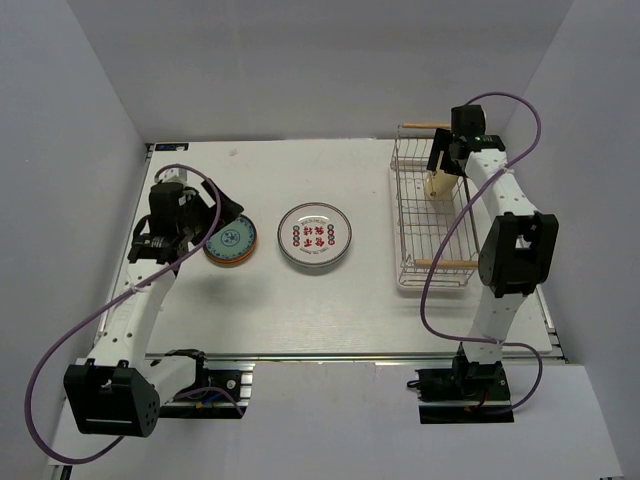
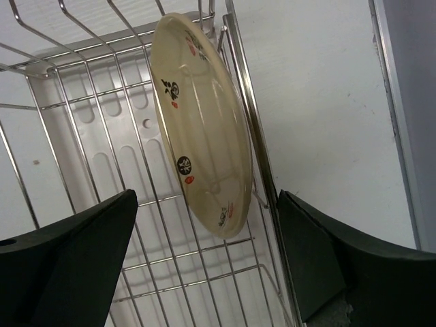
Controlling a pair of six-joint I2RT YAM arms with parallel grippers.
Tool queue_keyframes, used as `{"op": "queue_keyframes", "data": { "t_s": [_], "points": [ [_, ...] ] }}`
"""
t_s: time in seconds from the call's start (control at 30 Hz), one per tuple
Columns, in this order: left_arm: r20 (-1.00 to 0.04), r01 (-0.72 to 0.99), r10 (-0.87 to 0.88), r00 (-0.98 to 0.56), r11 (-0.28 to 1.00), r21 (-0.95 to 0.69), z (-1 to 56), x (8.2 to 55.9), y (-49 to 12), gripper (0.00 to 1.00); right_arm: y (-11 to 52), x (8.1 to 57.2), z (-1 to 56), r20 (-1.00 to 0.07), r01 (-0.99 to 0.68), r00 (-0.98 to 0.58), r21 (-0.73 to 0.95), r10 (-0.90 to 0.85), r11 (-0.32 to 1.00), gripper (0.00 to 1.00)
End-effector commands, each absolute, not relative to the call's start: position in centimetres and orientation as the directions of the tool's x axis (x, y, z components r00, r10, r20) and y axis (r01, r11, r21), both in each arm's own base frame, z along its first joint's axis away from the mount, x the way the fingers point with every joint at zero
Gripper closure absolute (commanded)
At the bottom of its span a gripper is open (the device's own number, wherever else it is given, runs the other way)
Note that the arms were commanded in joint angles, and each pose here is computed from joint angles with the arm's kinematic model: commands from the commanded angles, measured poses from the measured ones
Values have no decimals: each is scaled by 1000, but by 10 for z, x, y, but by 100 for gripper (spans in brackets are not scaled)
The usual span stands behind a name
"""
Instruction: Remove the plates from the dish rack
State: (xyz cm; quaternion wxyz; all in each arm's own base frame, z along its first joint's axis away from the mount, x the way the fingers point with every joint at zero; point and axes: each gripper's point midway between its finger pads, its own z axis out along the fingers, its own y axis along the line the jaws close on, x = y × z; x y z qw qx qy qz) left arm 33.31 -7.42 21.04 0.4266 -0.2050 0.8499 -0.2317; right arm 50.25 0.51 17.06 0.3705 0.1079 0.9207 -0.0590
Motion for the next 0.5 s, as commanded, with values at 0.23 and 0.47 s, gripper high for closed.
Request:
{"op": "queue_keyframes", "data": {
  "t_s": [0.23,0.47],
  "points": [
    [-672,-111,-536,-511,816,-567,227,332,-73,2,13,540,195,-774,136,-620,55,128,989,13],
    [-681,-121,-532,-504,824,-554,230,331,-69,2,17,552,182,-755,116,-641,80,136,990,15]
  ]
}}
